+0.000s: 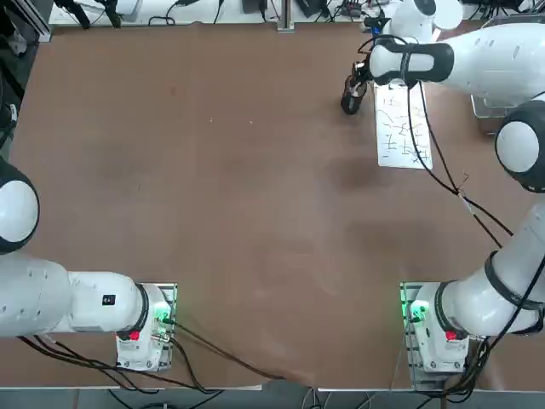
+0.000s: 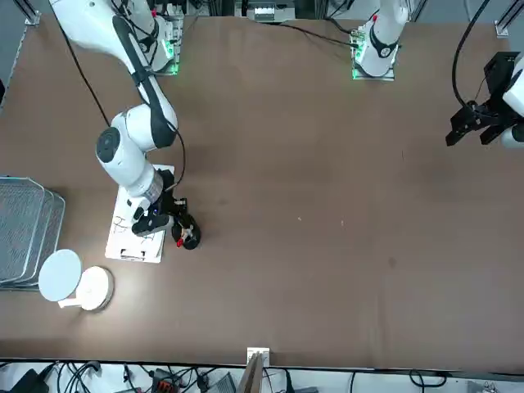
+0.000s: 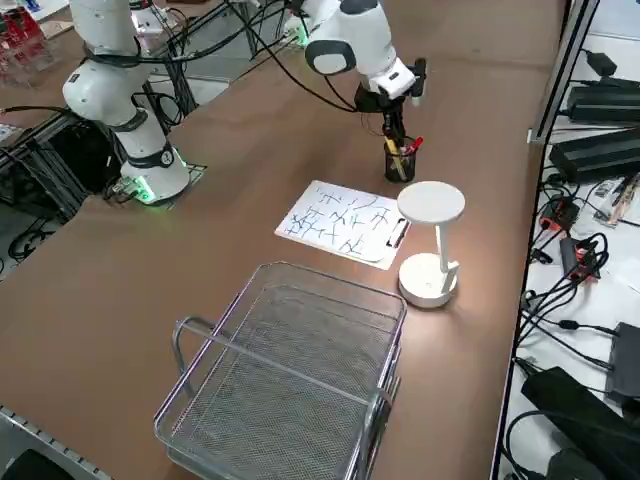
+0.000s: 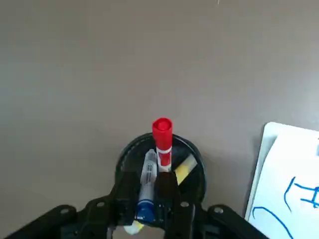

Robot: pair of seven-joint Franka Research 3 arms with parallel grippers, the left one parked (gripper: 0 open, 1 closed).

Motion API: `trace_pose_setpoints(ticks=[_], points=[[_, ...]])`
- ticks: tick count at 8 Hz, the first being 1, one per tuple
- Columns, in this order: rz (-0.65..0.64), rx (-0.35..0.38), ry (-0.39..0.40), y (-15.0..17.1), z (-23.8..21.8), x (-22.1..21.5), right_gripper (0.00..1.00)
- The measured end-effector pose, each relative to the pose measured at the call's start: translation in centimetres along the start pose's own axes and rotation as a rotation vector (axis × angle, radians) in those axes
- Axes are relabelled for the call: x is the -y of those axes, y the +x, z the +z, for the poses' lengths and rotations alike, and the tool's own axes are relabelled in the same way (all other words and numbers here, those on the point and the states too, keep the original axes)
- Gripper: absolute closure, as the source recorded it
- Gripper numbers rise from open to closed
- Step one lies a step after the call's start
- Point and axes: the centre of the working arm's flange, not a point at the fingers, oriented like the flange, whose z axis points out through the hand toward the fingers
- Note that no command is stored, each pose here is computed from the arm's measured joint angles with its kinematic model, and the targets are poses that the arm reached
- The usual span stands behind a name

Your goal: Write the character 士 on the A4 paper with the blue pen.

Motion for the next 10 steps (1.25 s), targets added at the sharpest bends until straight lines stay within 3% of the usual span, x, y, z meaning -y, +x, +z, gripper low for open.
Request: trace_pose_setpoints(ticks=[2,6,10], points=[[-0.009,0.018,0.004,0.8,-2.5,0.6,0.79],[-0.015,0.134,-0.002,0.9,-8.6,1.0,0.79],[0.059,0.214,-0.035,0.0,-15.1,-4.0,0.79]])
